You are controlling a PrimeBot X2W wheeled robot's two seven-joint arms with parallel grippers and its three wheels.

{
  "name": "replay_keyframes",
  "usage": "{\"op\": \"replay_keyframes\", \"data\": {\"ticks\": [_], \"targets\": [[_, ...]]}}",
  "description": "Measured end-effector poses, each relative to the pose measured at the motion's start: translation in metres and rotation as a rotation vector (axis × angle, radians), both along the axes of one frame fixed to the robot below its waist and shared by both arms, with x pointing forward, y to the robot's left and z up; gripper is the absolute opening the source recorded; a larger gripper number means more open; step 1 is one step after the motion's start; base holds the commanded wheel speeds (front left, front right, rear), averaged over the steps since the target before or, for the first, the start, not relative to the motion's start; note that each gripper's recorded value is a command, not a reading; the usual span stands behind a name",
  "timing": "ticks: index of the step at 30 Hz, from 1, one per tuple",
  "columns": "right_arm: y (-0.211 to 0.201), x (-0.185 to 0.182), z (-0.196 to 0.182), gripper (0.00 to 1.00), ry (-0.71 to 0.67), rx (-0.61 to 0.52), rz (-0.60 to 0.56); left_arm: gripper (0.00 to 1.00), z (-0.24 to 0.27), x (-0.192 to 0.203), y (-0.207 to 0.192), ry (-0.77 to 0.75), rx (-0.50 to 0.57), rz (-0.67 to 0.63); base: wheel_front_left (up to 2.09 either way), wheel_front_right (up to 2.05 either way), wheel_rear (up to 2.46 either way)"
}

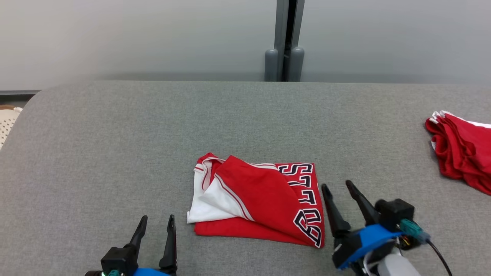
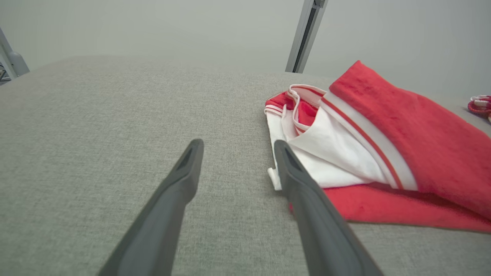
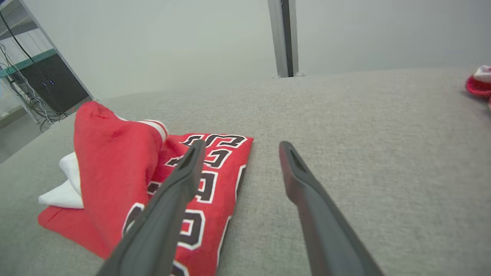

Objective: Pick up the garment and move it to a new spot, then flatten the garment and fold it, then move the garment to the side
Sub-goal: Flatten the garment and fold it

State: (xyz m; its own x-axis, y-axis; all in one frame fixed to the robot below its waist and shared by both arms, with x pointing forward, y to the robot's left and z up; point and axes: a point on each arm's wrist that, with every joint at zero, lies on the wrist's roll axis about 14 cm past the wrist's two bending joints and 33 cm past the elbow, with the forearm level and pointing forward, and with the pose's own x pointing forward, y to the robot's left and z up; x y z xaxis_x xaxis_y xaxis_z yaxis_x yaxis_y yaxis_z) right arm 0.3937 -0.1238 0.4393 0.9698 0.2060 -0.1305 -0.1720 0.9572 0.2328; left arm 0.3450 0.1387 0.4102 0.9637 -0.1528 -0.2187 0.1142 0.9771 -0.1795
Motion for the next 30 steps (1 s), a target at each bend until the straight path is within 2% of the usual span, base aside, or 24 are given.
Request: {"op": "replay_keyframes", "data": {"ticks": [6, 11, 16, 23, 24, 25, 26, 30], "targets": [[0.084, 0.028, 0.028, 1.00, -0.077, -0.007, 0.264, 1.00, -0.003, -0.001, 0.006, 0.014, -0.013, 0.022, 0.00, 0.00, 0.00], [0.141, 0.036, 0.032, 1.00, -0.050, -0.044, 0.454, 1.00, -0.007, -0.006, 0.020, 0.030, -0.015, 0.070, 0.00, 0.00, 0.00], [0.164, 0.047, 0.027, 1.00, -0.022, -0.081, 0.530, 1.00, -0.012, -0.013, 0.033, 0.050, -0.016, 0.116, 0.00, 0.00, 0.00], [0.168, 0.052, 0.004, 0.98, 0.063, -0.145, 0.558, 1.00, -0.015, -0.019, 0.041, 0.063, -0.018, 0.147, 0.00, 0.00, 0.00], [0.168, 0.051, 0.001, 0.65, 0.071, -0.147, 0.561, 1.00, -0.016, -0.019, 0.040, 0.064, -0.018, 0.146, 0.00, 0.00, 0.00], [0.169, 0.051, 0.002, 0.25, 0.067, -0.138, 0.561, 1.00, -0.015, -0.019, 0.040, 0.063, -0.019, 0.145, 0.00, 0.00, 0.00], [0.171, 0.050, 0.002, 0.00, 0.065, -0.141, 0.571, 1.00, -0.015, -0.018, 0.039, 0.062, -0.021, 0.142, 0.00, 0.00, 0.00], [0.182, 0.043, 0.009, 0.00, 0.032, -0.112, 0.605, 1.00, -0.012, -0.013, 0.037, 0.050, -0.024, 0.135, 0.00, 0.00, 0.00]]}}
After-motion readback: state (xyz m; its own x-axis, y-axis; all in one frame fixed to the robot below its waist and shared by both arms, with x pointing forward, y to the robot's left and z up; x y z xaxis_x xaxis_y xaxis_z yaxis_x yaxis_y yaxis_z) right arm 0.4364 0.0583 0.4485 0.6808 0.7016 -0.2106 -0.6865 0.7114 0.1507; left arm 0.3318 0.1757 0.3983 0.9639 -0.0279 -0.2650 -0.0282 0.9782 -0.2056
